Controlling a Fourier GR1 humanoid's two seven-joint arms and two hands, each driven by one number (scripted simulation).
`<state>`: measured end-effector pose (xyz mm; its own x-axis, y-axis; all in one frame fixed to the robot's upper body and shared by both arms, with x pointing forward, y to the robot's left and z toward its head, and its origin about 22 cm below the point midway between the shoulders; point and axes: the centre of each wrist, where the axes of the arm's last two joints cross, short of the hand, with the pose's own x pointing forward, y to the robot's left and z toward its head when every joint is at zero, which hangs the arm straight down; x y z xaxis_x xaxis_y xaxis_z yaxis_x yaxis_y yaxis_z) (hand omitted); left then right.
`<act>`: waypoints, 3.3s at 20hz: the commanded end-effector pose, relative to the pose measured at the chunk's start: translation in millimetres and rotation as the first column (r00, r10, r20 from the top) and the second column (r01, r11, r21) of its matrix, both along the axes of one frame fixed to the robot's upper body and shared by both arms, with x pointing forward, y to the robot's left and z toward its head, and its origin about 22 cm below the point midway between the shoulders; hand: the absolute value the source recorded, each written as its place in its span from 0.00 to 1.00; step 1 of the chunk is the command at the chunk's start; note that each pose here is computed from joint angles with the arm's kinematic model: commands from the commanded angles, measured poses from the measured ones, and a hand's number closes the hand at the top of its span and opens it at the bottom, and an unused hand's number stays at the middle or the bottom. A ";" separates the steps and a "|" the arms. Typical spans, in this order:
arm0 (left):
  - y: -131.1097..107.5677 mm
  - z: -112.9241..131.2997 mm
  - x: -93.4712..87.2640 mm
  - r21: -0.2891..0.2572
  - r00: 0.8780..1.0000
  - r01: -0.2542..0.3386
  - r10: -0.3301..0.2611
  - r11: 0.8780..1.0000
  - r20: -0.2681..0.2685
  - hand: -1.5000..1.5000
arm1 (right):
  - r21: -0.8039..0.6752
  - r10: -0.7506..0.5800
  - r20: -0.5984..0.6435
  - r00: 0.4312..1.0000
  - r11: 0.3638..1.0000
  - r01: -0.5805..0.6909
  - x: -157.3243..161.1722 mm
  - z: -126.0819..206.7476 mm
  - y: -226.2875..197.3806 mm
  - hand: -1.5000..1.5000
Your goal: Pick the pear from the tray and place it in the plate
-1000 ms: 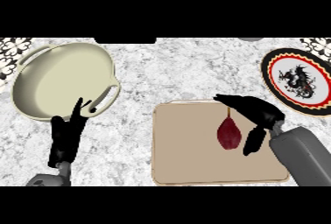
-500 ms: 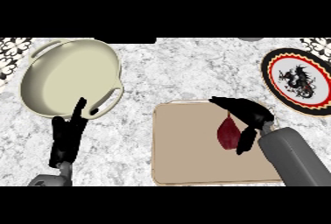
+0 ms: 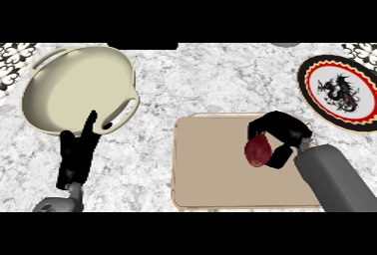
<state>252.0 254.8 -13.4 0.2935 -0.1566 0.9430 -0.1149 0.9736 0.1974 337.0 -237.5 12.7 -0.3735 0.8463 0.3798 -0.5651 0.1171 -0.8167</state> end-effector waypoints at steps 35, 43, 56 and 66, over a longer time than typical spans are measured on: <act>-1.9 -0.6 -8.0 0.009 1.000 0.009 -0.009 1.000 0.007 0.50 | 0.446 -0.827 0.512 0.232 0.487 0.751 66.1 97.6 -129.2 1.00; -13.1 13.9 7.4 0.000 0.999 0.037 -0.037 0.999 0.034 0.50 | 0.373 -0.846 0.491 0.206 0.418 0.829 62.4 89.9 -185.5 1.00; -19.3 14.5 7.8 -0.003 0.997 0.066 -0.066 0.998 0.041 0.50 | 0.088 -0.888 0.200 0.415 0.438 0.895 27.0 48.9 -221.1 1.00; -13.9 3.5 1.4 -0.004 0.997 0.060 -0.060 0.998 0.041 0.50 | 0.459 -0.843 0.150 0.517 0.523 0.718 29.6 75.9 -234.0 0.00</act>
<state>256.1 242.0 -6.3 0.2499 -0.1705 0.9531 -0.0707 0.9785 0.1936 363.8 -468.0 76.4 0.3655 0.7567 0.5420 0.0788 0.5551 -0.8281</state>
